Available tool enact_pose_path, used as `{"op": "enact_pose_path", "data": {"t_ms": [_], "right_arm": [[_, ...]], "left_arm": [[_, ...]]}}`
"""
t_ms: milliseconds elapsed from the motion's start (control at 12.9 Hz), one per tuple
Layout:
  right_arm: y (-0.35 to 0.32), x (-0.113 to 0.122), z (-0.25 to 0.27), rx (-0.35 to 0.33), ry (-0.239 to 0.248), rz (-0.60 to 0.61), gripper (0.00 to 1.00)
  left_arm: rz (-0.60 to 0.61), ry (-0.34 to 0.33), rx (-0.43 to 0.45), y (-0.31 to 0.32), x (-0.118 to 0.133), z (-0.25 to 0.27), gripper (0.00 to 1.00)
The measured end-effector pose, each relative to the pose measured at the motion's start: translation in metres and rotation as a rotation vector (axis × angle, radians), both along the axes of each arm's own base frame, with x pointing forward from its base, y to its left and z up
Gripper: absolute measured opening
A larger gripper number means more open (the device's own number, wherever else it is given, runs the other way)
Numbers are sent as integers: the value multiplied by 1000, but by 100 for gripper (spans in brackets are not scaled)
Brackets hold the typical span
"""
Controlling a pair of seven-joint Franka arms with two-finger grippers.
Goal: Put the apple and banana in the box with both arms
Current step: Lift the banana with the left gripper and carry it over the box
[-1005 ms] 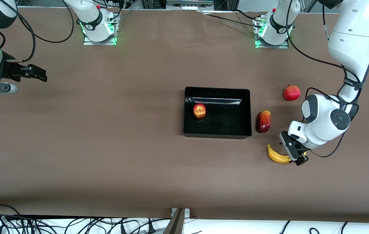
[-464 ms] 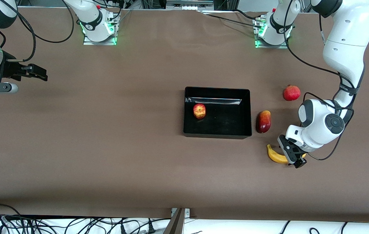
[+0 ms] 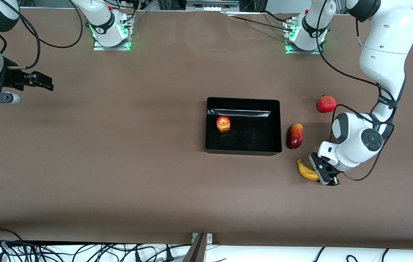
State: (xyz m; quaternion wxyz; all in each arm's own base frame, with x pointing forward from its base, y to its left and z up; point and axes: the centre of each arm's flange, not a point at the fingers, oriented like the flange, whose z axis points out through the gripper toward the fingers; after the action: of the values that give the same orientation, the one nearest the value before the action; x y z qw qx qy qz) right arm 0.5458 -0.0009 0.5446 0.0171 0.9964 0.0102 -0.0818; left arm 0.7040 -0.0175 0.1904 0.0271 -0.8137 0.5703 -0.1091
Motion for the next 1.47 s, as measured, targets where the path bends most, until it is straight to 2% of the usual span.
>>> {"op": "enact_pose_path", "data": {"t_ms": [77,155,309,464,618,773,928,1082,1237,1469], "right_arm": [[0,0,0,0,0,0,100],[0,0,0,0,0,0,100],[0,0,0,0,1,0,100],[0,0,0,0,1,0,100],[1,0,0,0,1,1,100],[1,0,0,0,1,1,100],[1,0,0,0,1,1,100],[1,0,0,0,1,1,100],[1,0,0,0,1,1,100],[1,0,0,0,1,1,100]], "left_arm": [[26,-1,-4,0,3,12,33],[49,26,-6,0,3,32,33],[114,116,-14,-11,-4,83,33],[220,220,-49,-49,-23,139,33],[334,292,-67,-110,-50,168,33],[404,332,-51,-170,-83,167,33],[398,363,-23,-217,-113,148,33],[392,350,-22,-242,-135,120,33],[390,327,-34,-244,-148,91,33],[400,307,-42,-238,-149,62,33]]}}
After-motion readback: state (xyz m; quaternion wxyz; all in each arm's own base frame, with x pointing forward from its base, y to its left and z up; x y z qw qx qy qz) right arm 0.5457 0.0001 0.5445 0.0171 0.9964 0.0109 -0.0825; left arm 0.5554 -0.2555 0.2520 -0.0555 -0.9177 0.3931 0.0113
